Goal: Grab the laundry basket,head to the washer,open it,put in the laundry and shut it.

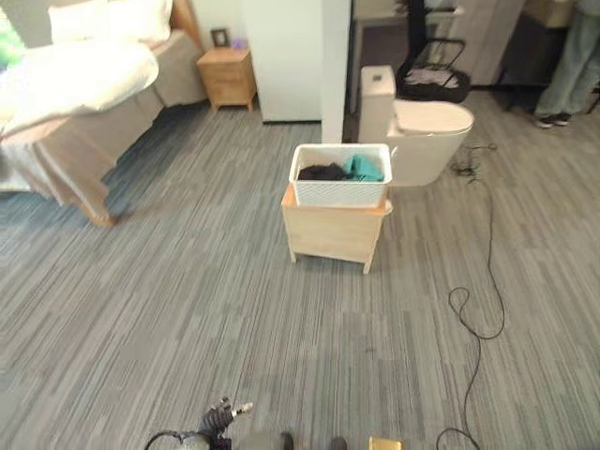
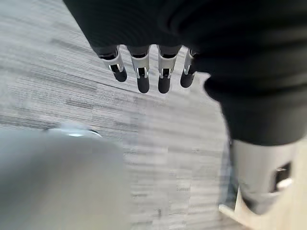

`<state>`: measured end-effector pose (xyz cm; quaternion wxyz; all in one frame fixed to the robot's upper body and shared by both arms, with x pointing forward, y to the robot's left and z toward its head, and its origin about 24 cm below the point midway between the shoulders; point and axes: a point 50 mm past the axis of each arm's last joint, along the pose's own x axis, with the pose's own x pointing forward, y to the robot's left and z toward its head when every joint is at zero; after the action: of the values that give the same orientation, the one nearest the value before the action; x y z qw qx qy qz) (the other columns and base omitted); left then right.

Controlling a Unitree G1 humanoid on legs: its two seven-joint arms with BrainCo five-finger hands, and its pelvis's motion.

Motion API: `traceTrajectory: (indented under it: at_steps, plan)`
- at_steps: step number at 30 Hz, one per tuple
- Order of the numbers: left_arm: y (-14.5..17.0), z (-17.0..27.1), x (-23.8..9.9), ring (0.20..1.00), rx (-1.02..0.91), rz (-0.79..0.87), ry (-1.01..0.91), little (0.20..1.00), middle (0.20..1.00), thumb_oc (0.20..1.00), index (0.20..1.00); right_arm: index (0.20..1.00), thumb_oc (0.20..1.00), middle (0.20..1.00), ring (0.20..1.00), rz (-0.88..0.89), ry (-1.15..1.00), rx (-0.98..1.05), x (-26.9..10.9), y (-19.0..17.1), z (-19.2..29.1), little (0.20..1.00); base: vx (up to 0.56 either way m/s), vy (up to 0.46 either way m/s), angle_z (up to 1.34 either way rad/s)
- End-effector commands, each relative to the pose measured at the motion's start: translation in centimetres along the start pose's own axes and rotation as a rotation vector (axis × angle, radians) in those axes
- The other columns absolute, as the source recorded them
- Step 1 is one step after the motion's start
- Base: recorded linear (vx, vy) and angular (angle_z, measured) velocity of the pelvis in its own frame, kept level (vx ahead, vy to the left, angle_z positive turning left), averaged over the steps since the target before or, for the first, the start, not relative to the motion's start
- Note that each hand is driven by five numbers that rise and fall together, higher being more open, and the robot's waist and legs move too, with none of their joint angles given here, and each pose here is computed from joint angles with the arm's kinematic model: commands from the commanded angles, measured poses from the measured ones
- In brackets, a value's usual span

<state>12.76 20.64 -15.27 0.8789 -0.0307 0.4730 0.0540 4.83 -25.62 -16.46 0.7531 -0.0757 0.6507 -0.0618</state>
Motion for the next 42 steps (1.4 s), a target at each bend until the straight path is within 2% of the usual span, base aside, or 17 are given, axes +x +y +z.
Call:
traceTrajectory:
  at_steps: [1, 9, 14, 18, 21, 33, 42]
  plan:
    - [-0.7, 0.9, 0.2, 1.0, 0.0, -0.03, -0.04, 1.0, 1.0, 1.0, 1.0, 1.0, 1.0, 1.0, 1.0, -0.047, 0.01, 0.064, -0.2, -1.8, -0.4, 1.0, 0.17, 0.044, 0.15]
    - [-0.1, 0.7, 0.0, 1.0, 0.024, -0.023, -0.039, 1.0, 1.0, 1.0, 1.0, 1.0, 1.0, 1.0, 1.0, -0.059, 0.032, -0.043, -0.2, -1.6, 0.0, 1.0, 0.41, 0.132, 0.0]
    - [0.4, 1.9, 0.1, 1.0, 0.141, -0.041, -0.058, 1.0, 1.0, 1.0, 1.0, 1.0, 1.0, 1.0, 1.0, -0.002, 0.048, -0.1, 0.0, -0.2, -0.1, 1.0, 0.47, 0.243, -0.14]
    - [0.5, 2.2, 0.1, 1.0, 0.189, -0.059, -0.071, 1.0, 1.0, 1.0, 1.0, 1.0, 1.0, 1.0, 1.0, 0.007, -0.008, -0.055, 0.0, 0.0, 1.2, 1.0, 0.29, 0.203, 0.05]
    - [0.8, 2.0, 0.1, 1.0, 0.217, -0.049, -0.054, 1.0, 1.0, 1.0, 1.0, 1.0, 1.0, 1.0, 1.0, 0.011, 0.011, -0.047, 0.0, 0.2, 0.4, 1.0, 0.48, 0.128, 0.13]
    - [-0.5, 1.2, 0.3, 1.0, 0.232, -0.07, -0.026, 1.0, 1.0, 1.0, 1.0, 1.0, 1.0, 1.0, 1.0, -0.003, 0.136, 0.041, -0.4, -0.5, -3.9, 1.0, 0.39, -0.124, 0.39]
    - [-0.3, 1.6, 0.1, 1.0, 0.13, -0.061, -0.061, 1.0, 1.0, 1.0, 1.0, 1.0, 1.0, 1.0, 1.0, -0.057, 0.132, -0.01, -0.5, -2.4, -2.3, 1.0, 0.2, -0.247, -0.07]
